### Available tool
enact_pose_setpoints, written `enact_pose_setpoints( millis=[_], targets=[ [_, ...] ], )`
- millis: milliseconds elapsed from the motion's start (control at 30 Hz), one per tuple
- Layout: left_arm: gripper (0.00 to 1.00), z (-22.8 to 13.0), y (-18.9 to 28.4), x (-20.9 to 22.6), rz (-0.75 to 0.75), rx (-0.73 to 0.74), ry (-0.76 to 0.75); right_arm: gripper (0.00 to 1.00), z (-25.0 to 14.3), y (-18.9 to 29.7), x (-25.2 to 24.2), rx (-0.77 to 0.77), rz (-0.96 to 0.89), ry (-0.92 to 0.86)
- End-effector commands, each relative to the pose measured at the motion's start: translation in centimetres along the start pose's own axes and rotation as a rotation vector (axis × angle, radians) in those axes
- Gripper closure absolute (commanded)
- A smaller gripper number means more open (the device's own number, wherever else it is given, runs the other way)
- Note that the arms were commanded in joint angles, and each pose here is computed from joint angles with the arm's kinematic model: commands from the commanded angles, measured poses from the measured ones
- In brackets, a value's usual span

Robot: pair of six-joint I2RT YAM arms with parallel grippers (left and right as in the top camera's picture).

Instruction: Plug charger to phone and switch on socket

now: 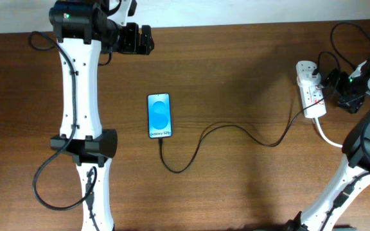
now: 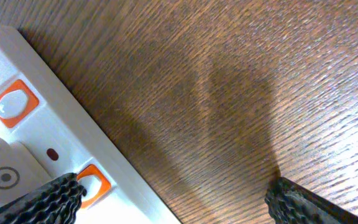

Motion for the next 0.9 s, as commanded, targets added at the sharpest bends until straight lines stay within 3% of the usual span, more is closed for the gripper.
enact_pose_setpoints(
  millis=[0, 400, 633, 867],
  targets=[
    [0.01, 0.1, 0.5, 0.0, -0.005, -0.015, -0.016, 0.01, -1.4, -1.9, 0.0, 0.059, -0.051, 0.024],
    [0.01, 0.1, 0.5, 0.0, -0.005, -0.015, -0.016, 0.01, -3.3, -2.5, 1.9, 0.099, -0.061, 0.098],
    [0.01, 0.1, 0.5, 0.0, -0.005, -0.015, -0.016, 0.0, -2.2, -1.8, 1.4, 0.071, -0.05, 0.077],
    [0.01, 0.1, 0.5, 0.0, -0.005, -0.015, -0.016, 0.01, 1.7, 8.5, -0.2, -0.045, -0.016, -0.012]
  ],
)
Point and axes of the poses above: each gripper's point midway between its finger pads, its own y axis back along the fingers, its own x axis along the line the jaws close on, z = x × y, the point moved 8 cm from there along y, back along the fingers, and after that the axes turned 14 degrees about -y, right-handed, at the moved point
